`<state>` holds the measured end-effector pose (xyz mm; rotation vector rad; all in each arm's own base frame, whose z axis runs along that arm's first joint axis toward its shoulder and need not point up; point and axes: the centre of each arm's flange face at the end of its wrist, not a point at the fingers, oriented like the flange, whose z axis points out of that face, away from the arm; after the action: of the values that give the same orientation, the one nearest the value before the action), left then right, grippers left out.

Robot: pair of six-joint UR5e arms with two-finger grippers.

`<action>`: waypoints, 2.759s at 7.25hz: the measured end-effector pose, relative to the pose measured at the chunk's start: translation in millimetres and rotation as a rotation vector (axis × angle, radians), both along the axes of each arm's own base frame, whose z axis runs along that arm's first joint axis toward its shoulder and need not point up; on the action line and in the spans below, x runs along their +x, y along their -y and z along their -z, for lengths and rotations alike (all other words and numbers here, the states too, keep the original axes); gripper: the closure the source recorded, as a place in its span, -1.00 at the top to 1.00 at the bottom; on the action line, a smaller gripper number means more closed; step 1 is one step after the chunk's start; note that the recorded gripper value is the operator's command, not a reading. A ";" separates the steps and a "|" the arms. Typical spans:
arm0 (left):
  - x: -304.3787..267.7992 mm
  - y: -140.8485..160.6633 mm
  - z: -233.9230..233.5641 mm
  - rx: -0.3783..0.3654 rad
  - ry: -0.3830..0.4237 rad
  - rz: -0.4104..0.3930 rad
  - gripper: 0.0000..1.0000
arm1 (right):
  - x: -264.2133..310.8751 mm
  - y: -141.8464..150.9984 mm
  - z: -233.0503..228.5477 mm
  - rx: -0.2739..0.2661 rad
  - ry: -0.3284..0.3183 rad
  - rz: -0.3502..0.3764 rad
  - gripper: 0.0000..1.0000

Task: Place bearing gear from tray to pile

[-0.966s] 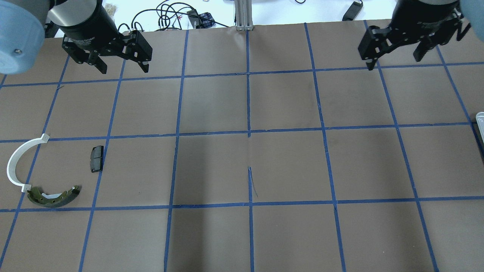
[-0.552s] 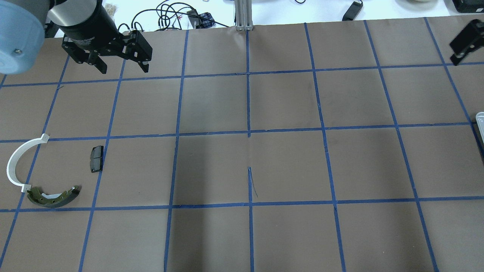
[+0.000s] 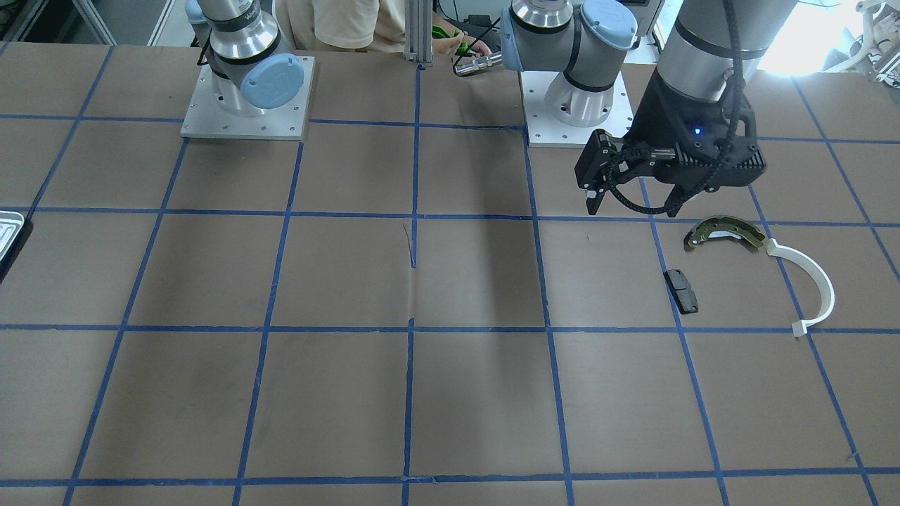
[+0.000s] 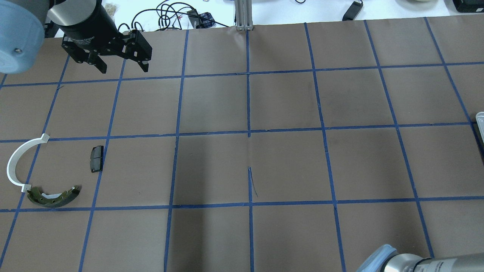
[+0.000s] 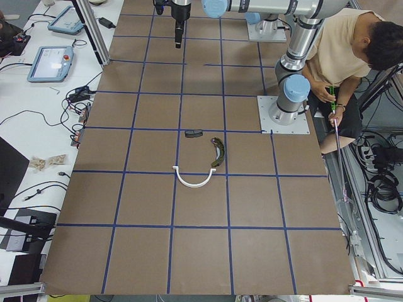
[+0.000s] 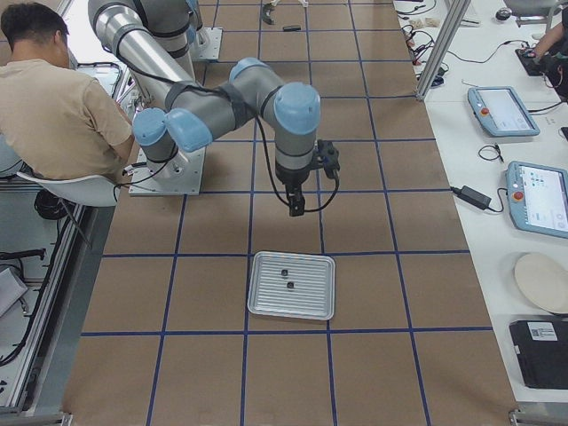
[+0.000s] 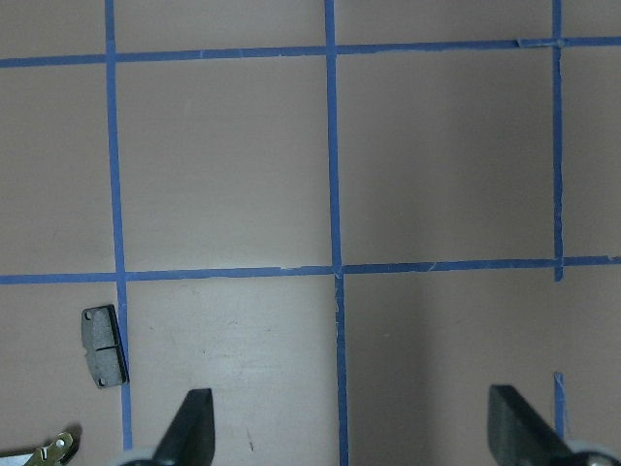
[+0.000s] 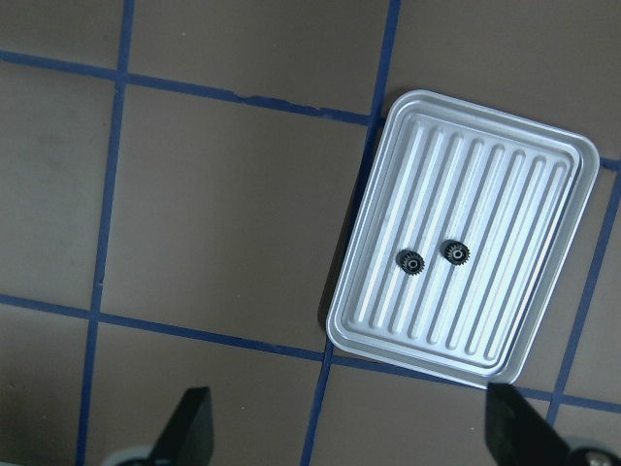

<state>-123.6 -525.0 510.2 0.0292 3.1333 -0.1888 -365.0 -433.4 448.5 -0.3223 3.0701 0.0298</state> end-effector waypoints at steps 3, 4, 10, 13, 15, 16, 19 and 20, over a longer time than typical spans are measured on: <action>0.6 0.3 0.1 0.000 0.000 -0.001 1.00 | -95.2 -3.7 119.0 0.034 0.073 -0.107 1.00; 0.6 0.3 0.1 0.000 0.000 -0.001 1.00 | -119.7 -1.6 166.4 0.032 0.084 -0.139 1.00; 0.6 0.1 -0.2 0.000 0.000 -0.001 1.00 | -82.6 -23.4 254.8 -0.044 -0.030 -0.122 0.98; 0.5 -0.2 -0.6 -0.001 0.000 -0.001 1.00 | -80.4 -17.7 259.9 -0.087 -0.013 -0.126 1.00; 0.4 -0.4 -0.2 0.000 0.000 -0.001 1.00 | -84.1 -14.7 259.0 -0.099 -0.025 -0.187 1.00; 0.1 -0.5 0.0 0.000 0.000 0.000 1.00 | -89.5 -12.1 253.6 -0.105 -0.044 -0.298 1.00; -0.2 -0.6 0.1 0.000 0.000 0.000 1.00 | -96.5 -5.9 249.6 -0.140 -0.070 -0.900 1.00; -0.3 -0.6 0.1 0.000 0.000 0.000 1.00 | -94.2 -4.2 254.6 -0.171 -0.065 -1.098 1.00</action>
<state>-123.8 -524.4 510.1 0.0299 3.1334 -0.1886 -459.1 -429.3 193.9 -1.9377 2.5203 -0.1751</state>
